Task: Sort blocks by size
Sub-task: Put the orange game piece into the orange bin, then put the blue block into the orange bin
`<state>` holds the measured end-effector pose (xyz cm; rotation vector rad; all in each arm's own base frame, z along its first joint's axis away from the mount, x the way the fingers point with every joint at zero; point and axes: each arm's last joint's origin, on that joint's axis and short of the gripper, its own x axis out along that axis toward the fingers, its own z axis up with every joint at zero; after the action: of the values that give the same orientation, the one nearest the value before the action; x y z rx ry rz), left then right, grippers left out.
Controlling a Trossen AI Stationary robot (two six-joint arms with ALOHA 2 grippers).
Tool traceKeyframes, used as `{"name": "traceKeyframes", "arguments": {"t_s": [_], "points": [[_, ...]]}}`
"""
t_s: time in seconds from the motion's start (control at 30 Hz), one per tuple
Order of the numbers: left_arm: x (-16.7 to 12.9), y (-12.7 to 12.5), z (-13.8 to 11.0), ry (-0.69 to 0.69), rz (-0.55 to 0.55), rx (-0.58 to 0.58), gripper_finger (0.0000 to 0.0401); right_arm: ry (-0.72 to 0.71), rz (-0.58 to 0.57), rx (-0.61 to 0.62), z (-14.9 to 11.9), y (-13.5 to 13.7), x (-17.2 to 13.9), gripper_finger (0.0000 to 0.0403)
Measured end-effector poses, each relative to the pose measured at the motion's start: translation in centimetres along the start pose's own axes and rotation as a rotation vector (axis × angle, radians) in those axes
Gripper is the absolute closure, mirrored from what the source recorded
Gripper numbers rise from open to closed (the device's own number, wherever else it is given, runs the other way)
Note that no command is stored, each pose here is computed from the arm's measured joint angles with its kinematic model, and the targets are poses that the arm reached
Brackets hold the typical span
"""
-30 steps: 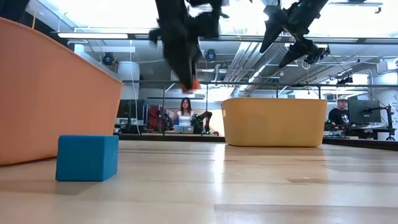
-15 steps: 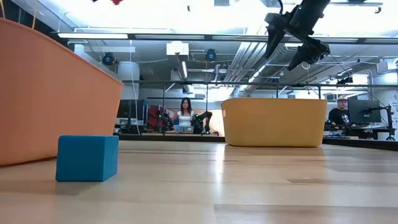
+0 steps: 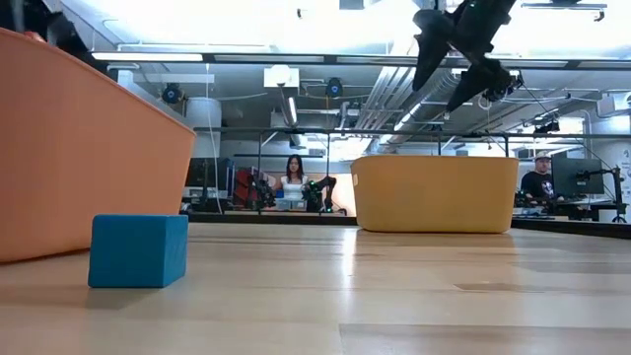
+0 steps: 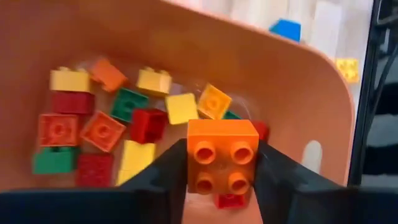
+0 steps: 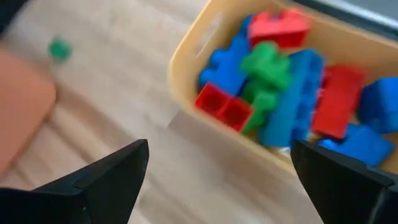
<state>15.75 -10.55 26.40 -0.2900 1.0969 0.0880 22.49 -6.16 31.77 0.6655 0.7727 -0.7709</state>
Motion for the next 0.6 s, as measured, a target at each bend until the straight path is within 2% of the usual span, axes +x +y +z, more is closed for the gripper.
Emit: {"name": "traceKeyframes", "arguments": {"t_s": [0.2, 0.3, 0.37, 0.47, 0.6], "points": [[1.6, -0.9, 0.4, 0.143, -0.081, -0.015, 0.0142, 0.118, 0.028, -0.173, -1.7, 2.3, 2.0, 0.0013], [1.3, -1.0, 1.3, 0.184, -0.145, -0.008, 0.0099, 0.158, 0.023, -0.212, -2.4, 3.1, 3.0, 0.0013], [0.8, -1.0, 2.6, 0.150, -0.152, 0.005, 0.0085, 0.197, 0.055, -0.262, -2.7, 3.5, 3.3, 0.0013], [-0.5, -0.9, 5.8, 0.009, -0.104, 0.059, 0.0081, 0.217, 0.132, -0.333, -3.0, 4.2, 3.2, 0.0013], [-1.4, -1.4, 11.1, -0.127, -0.016, 0.238, 0.0082, 0.200, 0.168, -0.392, -3.2, 4.3, 2.3, 0.0013]]}}
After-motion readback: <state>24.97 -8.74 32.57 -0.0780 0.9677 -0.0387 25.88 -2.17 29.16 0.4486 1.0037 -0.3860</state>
